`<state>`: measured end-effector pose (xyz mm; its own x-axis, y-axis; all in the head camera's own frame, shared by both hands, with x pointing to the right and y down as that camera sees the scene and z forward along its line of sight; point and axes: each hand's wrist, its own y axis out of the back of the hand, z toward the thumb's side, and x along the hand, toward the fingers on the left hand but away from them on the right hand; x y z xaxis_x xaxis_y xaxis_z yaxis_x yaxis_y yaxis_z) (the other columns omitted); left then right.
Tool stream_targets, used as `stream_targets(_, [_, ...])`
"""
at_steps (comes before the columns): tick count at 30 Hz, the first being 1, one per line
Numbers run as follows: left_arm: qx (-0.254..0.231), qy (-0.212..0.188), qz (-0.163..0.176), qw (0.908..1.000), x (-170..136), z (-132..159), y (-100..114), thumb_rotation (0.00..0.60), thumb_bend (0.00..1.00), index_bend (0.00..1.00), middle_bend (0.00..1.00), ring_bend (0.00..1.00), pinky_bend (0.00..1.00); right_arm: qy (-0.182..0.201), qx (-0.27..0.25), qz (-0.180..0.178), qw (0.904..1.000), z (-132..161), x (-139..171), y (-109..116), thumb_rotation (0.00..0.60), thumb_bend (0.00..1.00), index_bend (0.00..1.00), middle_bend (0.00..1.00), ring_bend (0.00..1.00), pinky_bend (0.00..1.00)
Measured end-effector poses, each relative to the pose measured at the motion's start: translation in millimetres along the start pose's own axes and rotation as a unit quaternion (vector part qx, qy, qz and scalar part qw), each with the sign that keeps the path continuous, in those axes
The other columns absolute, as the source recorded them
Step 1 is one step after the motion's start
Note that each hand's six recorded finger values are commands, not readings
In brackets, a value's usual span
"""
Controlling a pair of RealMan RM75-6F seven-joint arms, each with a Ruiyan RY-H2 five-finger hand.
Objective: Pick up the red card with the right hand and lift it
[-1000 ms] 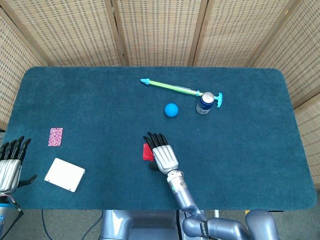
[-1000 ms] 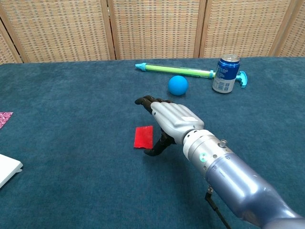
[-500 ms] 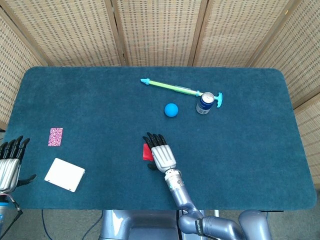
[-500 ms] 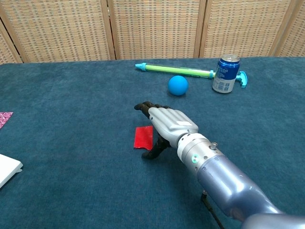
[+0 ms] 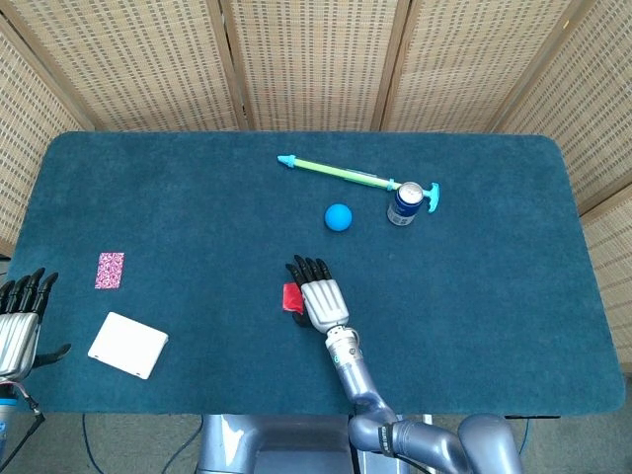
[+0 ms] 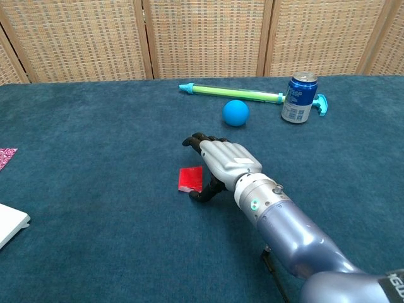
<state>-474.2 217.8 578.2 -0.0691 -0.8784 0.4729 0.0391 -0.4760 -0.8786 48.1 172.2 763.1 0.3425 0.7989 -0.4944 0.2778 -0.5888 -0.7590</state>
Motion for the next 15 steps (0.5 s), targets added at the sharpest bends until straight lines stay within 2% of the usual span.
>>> stream_targets(10, [-0.001, -0.004, 0.001, 1.0000, -1.3, 2.4, 0.7, 0.600, 0.12, 0.00, 0.00, 0.00, 0.02, 0.005, -0.009, -0.004, 0.9999, -1.2, 4.8, -0.7, 0.600, 0.46, 0.42, 0.00, 0.00, 0.00])
stream_targets(15, [-0.002, -0.007, 0.002, 1.0000, -2.5, 3.6, 1.6, 0.600, 0.12, 0.00, 0.00, 0.00, 0.03, 0.002, -0.007, 0.008, 0.9999, -5.5, 7.7, -2.9, 0.600, 0.43, 0.52, 0.05, 0.00, 0.00])
